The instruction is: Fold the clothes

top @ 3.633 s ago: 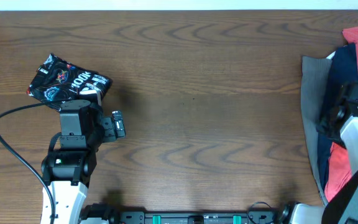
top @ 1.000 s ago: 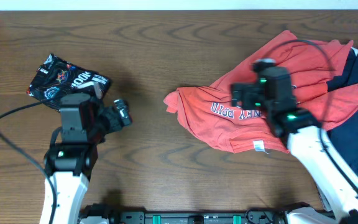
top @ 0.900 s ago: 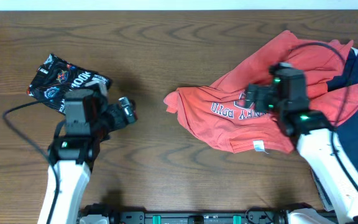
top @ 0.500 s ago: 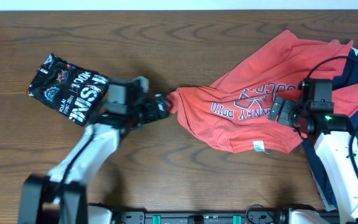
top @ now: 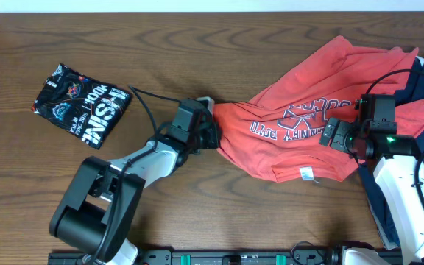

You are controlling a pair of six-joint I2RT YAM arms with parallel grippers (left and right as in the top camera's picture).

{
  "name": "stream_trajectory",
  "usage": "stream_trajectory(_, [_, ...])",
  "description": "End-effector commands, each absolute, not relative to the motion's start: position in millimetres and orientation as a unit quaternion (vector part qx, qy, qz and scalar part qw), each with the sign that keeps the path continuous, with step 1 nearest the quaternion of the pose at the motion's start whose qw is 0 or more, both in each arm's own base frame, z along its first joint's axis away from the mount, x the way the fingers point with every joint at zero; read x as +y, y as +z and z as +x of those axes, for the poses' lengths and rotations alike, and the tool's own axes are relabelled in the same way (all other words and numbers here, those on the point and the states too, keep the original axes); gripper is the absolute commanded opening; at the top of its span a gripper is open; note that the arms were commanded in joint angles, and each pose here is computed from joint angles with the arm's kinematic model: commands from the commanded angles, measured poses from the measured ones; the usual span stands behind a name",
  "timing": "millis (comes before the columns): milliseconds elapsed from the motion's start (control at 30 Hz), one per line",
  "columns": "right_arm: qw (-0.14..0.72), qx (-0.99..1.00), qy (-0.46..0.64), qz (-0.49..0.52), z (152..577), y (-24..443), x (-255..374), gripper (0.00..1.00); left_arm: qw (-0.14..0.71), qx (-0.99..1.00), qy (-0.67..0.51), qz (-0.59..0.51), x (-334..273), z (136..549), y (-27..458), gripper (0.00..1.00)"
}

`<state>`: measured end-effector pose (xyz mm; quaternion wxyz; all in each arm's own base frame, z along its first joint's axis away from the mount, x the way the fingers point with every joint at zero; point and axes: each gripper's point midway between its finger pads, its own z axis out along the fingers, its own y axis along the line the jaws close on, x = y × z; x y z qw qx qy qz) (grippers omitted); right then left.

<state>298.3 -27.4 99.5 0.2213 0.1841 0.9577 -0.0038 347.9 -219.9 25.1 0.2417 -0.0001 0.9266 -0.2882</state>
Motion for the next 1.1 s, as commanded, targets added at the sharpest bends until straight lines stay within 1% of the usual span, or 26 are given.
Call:
stream_trajectory(0, [0.228, 0.955, -0.009, 0.191, 298.4, 103.2, -31.4, 0.99, 0.337, 0.911, -0.236, -0.033, -179.4, 392.3, 64.1, 0.06])
stream_trajectory(100, [0.228, 0.955, -0.009, 0.191, 298.4, 103.2, -31.4, 0.99, 0.411, 0.885, -0.200, -0.088, -130.8, 425.0, 108.4, 0.06])
stream_trajectory(167, [0.228, 0.955, -0.009, 0.191, 298.5, 103.3, -31.3, 0.99, 0.463, 0.861, -0.179, -0.114, -94.7, 447.5, 147.5, 0.06])
stream_trajectory(233, [0.228, 0.955, -0.009, 0.191, 298.7, 103.3, -31.3, 0.99, 0.500, 0.840, -0.164, -0.131, -62.9, 466.4, 181.7, 0.06])
stream_trajectory(300, [0.228, 0.955, -0.009, 0.191, 298.6, 103.3, -31.3, 0.99, 0.514, 0.832, -0.146, -0.147, -35.4, 477.6, 203.0, 0.07])
stream_trajectory(333, [0.228, 0.955, -0.009, 0.191, 298.5, 103.3, -31.3, 0.99, 0.515, 0.832, -0.139, -0.154, -25.6, 479.9, 207.9, 0.14])
stream_trajectory(367, [0.228, 0.955, -0.009, 0.191, 298.3, 103.1, -31.2, 0.99, 0.514, 0.832, -0.131, -0.165, -12.3, 481.5, 212.8, 0.27])
stream_trajectory(433, [0.227, 0.955, -0.009, 0.191, 298.0, 103.0, -31.2, 0.99, 0.498, 0.840, -0.121, -0.180, 2.4, 478.0, 209.1, 0.64])
stream_trajectory(467, [0.226, 0.955, -0.009, 0.191, 297.6, 102.8, -31.2, 0.99, 0.486, 0.846, -0.120, -0.183, 4.8, 474.5, 204.0, 0.74])
stream_trajectory(500, [0.226, 0.955, -0.009, 0.191, 297.5, 102.7, -31.2, 0.99, 0.462, 0.858, -0.128, -0.182, 2.4, 468.1, 194.0, 0.82])
stream_trajectory(533, [0.225, 0.955, -0.009, 0.191, 297.4, 102.6, -31.2, 0.99, 0.436, 0.871, -0.141, -0.177, -4.2, 460.7, 183.8, 0.96])
stream_trajectory(567, [0.226, 0.955, -0.009, 0.191, 297.5, 102.7, -31.2, 0.99, 0.391, 0.890, -0.160, -0.171, -16.0, 446.8, 168.0, 0.98])
stream_trajectory(700, [0.226, 0.955, -0.009, 0.191, 297.5, 102.7, -31.3, 0.99, 0.266, 0.928, -0.209, -0.160, -55.7, 401.5, 134.2, 0.98])
stream_trajectory(800, [0.226, 0.955, -0.009, 0.191, 297.5, 102.6, -31.2, 0.99, 0.182, 0.945, -0.220, -0.160, -83.8, 366.1, 114.8, 0.98])
stream_trajectory(933, [0.224, 0.955, -0.009, 0.192, 296.9, 102.4, -31.2, 0.99, 0.120, 0.959, -0.217, -0.140, -117.4, 333.9, 90.0, 0.98])
stream_trajectory(1067, [0.221, 0.956, -0.010, 0.191, 295.3, 101.6, -31.1, 0.99, 0.088, 0.966, -0.194, -0.149, -139.0, 319.4, 62.8, 0.98])
